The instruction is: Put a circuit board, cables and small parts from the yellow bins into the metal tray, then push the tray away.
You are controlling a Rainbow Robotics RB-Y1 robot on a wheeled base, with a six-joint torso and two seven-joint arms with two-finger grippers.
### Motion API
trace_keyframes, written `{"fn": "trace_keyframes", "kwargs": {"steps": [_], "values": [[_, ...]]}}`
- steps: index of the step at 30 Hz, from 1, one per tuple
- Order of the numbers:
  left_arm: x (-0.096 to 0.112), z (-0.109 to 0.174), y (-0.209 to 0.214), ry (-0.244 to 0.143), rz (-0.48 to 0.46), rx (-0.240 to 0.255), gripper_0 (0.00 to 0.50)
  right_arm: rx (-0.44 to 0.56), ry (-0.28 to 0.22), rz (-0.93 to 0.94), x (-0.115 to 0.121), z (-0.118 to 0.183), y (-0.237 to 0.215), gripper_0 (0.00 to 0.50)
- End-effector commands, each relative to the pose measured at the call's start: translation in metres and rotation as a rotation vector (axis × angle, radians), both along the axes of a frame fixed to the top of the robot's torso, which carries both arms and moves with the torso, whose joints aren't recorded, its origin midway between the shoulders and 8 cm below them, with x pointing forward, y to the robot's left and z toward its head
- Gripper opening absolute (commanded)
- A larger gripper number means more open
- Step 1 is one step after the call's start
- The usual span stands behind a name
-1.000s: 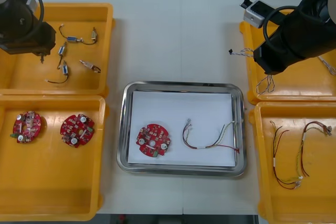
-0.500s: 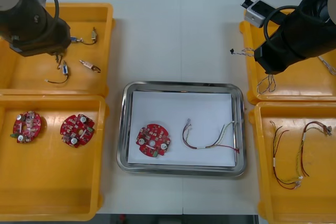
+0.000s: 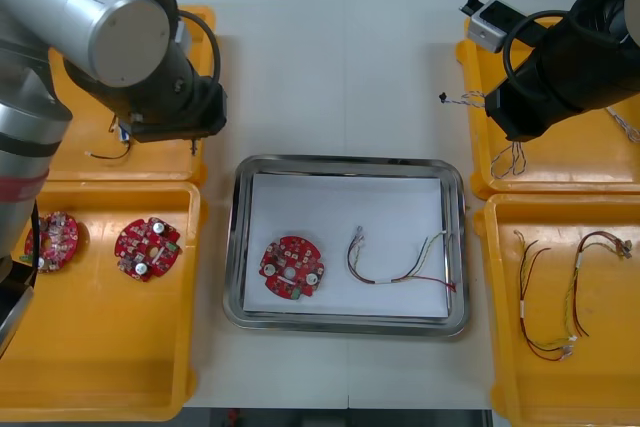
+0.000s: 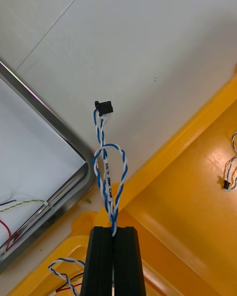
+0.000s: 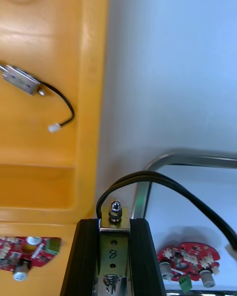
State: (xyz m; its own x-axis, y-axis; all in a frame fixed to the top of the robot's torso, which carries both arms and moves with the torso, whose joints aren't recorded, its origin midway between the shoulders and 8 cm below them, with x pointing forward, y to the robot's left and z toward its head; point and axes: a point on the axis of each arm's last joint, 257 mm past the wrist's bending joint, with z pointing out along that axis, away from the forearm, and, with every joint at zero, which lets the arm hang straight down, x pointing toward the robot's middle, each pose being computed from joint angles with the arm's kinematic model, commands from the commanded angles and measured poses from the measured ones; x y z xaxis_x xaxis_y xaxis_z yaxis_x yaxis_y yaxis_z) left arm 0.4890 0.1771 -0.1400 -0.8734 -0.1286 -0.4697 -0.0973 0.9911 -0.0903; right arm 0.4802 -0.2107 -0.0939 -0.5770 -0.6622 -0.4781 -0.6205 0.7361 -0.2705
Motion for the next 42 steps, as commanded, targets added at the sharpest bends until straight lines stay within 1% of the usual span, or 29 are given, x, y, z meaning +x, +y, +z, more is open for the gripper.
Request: {"fn": "trace_keyframes", "kwargs": {"steps": [1, 4, 7, 10, 12, 14, 22, 27, 31, 34, 37, 38, 39, 40, 41, 42], "values": [[-0.012, -0.001, -0.046, 0.0, 0.02, -0.046, 0.0, -0.051, -0.029, 0.019, -0.001, 0.007, -0.008, 0.0], [-0.02, -0.012, -0.06, 0.024, -0.012, -0.03, 0.0, -0.051, -0.031, 0.017, -0.001, 0.007, -0.009, 0.0], [-0.024, -0.019, -0.068, 0.031, -0.033, -0.019, 0.0, -0.051, -0.03, 0.015, -0.001, 0.007, -0.01, 0.0], [-0.026, -0.03, -0.078, 0.03, -0.056, -0.008, 0.0, -0.052, -0.031, 0.016, -0.001, 0.007, -0.009, 0.0], [-0.025, -0.033, -0.082, 0.029, -0.065, -0.01, 0.0, -0.052, -0.032, 0.015, -0.001, 0.007, -0.01, 0.0], [-0.021, -0.045, -0.087, 0.028, -0.078, -0.003, 0.0, -0.052, -0.031, 0.016, -0.001, 0.007, -0.009, 0.0], [-0.011, -0.073, -0.097, 0.019, -0.095, 0.012, 0.0, -0.053, -0.033, 0.014, 0.0, 0.008, -0.01, 0.0], [-0.01, -0.083, -0.101, 0.017, -0.102, 0.017, 0.0, -0.052, -0.031, 0.014, 0.0, 0.007, -0.01, 0.0], [-0.011, -0.09, -0.106, 0.019, -0.108, 0.012, 0.003, -0.054, -0.033, 0.015, 0.0, 0.008, -0.01, 0.0], [-0.009, -0.096, -0.108, 0.009, -0.113, 0.019, 0.013, -0.054, -0.032, 0.015, 0.0, 0.007, -0.01, 0.0], [-0.009, -0.098, -0.106, 0.01, -0.108, 0.026, 0.037, -0.052, -0.03, 0.013, -0.001, 0.006, -0.01, 0.0], [-0.01, -0.098, -0.108, 0.012, -0.11, 0.022, 0.058, -0.053, -0.031, 0.013, -0.001, 0.007, -0.01, 0.0], [-0.01, -0.098, -0.108, 0.012, -0.11, 0.022, 0.058, -0.053, -0.031, 0.013, -0.001, 0.007, -0.01, 0.0], [-0.009, -0.098, -0.107, 0.011, -0.104, 0.02, 0.138, -0.053, -0.031, 0.013, 0.0, 0.007, -0.01, 0.0], [-0.01, -0.099, -0.108, 0.014, -0.105, 0.018, 0.167, -0.053, -0.033, 0.014, 0.0, 0.008, -0.01, 0.0], [-0.01, -0.098, -0.108, 0.012, -0.103, 0.016, 0.287, -0.054, -0.032, 0.015, 0.0, 0.007, -0.01, 0.0]]}}
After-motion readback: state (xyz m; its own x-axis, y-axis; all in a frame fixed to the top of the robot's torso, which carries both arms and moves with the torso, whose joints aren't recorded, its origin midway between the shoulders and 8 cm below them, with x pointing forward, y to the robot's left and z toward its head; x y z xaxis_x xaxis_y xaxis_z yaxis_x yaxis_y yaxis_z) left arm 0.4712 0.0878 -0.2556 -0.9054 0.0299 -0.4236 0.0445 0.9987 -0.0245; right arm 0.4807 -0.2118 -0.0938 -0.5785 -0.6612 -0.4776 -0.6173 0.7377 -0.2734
